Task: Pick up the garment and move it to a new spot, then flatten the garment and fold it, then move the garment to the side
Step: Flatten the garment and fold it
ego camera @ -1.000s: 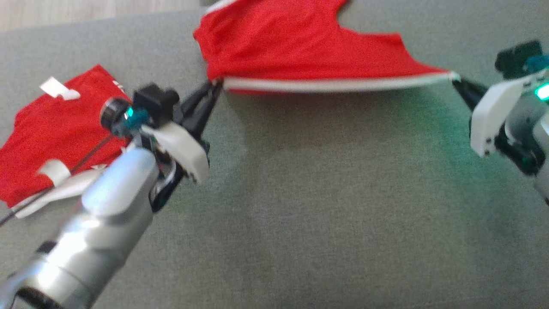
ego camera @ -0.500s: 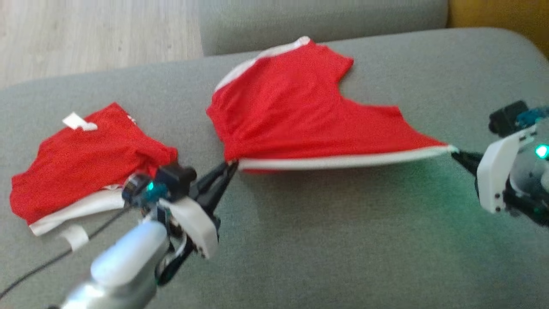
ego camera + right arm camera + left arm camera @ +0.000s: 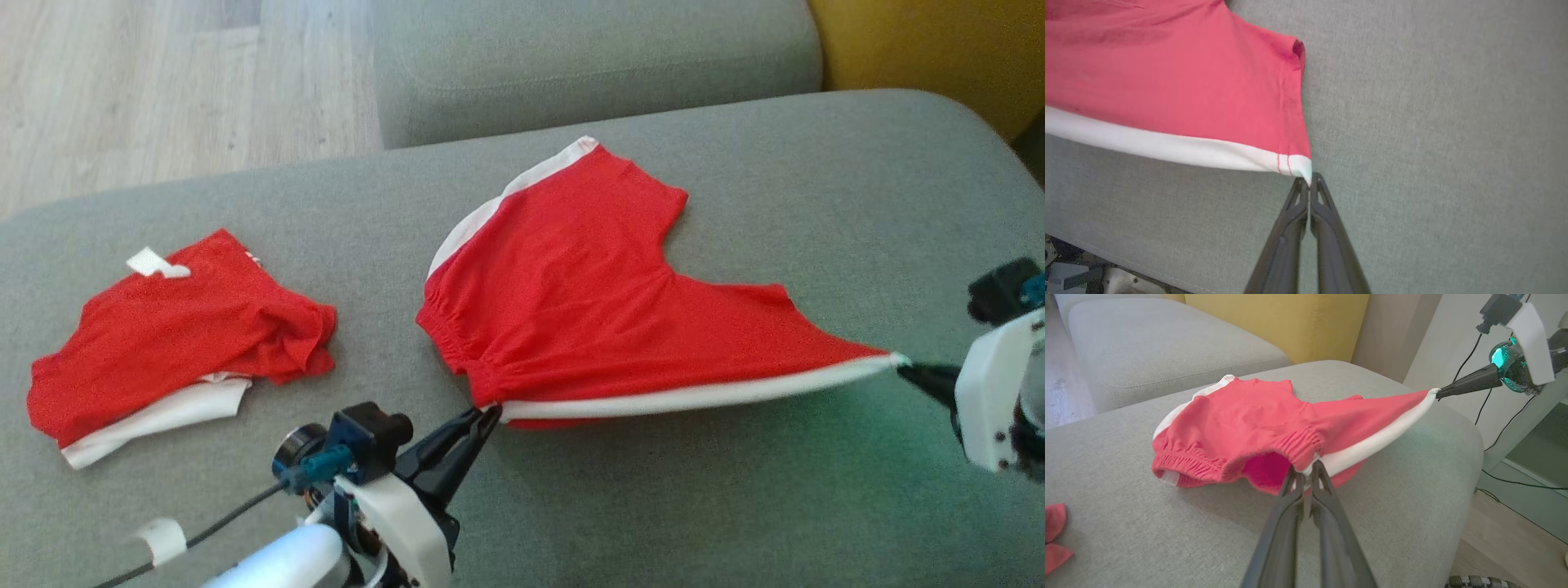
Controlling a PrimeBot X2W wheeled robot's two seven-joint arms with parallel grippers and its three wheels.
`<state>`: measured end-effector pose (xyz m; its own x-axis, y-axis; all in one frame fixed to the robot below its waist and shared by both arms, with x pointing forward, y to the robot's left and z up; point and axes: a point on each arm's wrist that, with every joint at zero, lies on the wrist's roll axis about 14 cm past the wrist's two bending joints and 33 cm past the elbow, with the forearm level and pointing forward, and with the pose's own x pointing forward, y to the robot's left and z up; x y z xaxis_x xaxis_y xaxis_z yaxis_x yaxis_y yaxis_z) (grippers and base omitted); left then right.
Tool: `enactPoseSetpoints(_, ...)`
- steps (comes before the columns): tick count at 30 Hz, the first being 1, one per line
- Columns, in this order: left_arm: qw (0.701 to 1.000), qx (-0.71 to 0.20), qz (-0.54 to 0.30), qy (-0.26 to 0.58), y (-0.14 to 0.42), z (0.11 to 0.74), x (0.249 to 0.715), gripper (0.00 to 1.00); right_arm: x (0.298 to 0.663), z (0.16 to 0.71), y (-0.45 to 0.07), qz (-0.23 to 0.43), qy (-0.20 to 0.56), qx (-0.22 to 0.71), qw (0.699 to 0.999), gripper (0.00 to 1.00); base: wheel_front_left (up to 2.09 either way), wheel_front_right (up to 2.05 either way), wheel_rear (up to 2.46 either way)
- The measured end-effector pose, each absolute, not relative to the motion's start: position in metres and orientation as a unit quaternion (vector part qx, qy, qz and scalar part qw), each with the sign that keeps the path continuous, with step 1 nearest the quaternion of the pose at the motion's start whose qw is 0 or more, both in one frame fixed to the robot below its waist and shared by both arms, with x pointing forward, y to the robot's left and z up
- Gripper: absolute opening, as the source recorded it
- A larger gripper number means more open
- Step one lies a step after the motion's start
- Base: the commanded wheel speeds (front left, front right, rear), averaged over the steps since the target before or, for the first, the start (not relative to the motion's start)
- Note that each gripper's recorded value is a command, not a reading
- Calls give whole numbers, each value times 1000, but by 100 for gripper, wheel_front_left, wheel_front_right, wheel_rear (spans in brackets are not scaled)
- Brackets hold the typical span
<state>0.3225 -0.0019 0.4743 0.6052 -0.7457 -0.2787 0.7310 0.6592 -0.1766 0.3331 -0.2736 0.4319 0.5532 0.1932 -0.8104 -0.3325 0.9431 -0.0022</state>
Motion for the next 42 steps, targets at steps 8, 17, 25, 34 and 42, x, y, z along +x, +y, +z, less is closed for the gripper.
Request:
enactPoseSetpoints(8, 909, -26, -386, 151, 8, 483, 354, 0, 379, 455, -267, 155, 384, -99, 905, 0, 0, 0, 0)
enactPoseSetpoints(17, 928, -11, -346, 141, 27, 481, 415, 0, 470, 483, -239, 165, 296, -139, 930, 0, 0, 0, 0)
enactPoseSetpoints(25, 933, 1, -323, 156, 38, 463, 449, 0, 521, 471, -217, 178, 289, -166, 926, 0, 0, 0, 0)
enactPoseSetpoints(34, 940, 0, -292, 175, 53, 442, 473, 0, 570, 455, -193, 198, 271, -191, 922, 0, 0, 0, 0)
enactPoseSetpoints(42, 944, -4, -268, 190, 66, 426, 484, 0, 606, 446, -163, 222, 248, -203, 921, 0, 0, 0, 0)
